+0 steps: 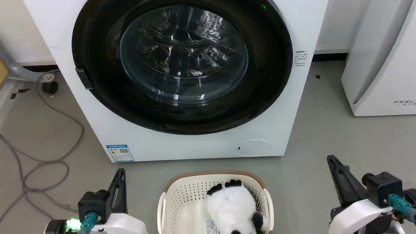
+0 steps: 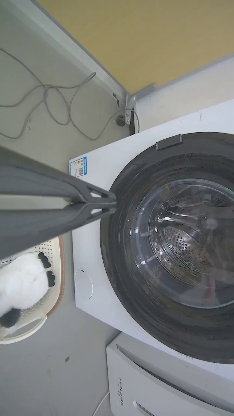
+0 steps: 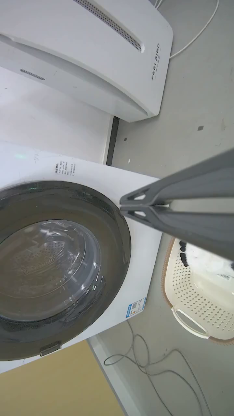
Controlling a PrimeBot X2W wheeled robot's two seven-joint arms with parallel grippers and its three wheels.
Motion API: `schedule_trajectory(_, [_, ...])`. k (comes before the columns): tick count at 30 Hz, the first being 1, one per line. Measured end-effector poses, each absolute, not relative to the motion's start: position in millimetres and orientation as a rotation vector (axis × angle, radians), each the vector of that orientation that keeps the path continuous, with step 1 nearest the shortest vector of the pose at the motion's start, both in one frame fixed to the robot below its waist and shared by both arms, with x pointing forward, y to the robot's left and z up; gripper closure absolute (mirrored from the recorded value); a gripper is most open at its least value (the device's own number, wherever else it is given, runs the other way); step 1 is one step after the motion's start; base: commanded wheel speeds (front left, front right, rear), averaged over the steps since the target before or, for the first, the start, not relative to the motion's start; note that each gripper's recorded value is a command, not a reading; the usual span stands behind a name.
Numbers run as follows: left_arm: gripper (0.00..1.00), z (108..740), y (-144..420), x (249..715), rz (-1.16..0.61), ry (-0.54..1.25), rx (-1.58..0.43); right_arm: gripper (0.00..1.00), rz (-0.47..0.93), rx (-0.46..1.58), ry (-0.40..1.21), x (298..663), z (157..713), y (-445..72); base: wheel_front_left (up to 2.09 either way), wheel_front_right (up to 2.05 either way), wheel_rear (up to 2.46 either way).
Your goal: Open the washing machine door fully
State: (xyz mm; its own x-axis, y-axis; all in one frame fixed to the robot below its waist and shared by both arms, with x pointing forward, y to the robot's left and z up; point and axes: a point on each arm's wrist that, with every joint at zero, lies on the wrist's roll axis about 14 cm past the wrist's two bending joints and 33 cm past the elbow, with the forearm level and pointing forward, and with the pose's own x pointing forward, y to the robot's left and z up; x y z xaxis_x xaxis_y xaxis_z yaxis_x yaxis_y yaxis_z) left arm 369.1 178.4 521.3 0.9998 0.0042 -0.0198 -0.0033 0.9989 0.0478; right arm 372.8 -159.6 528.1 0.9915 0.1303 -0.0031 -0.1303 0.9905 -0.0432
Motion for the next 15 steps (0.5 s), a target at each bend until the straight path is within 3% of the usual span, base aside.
schedule_trajectory(15, [1.0,521.3,178.5,369.1,0.004,0.02,0.048,1.0,0.131,-0.043,0.0,372.8,528.1,-159.6,0.0,0.0,0.0])
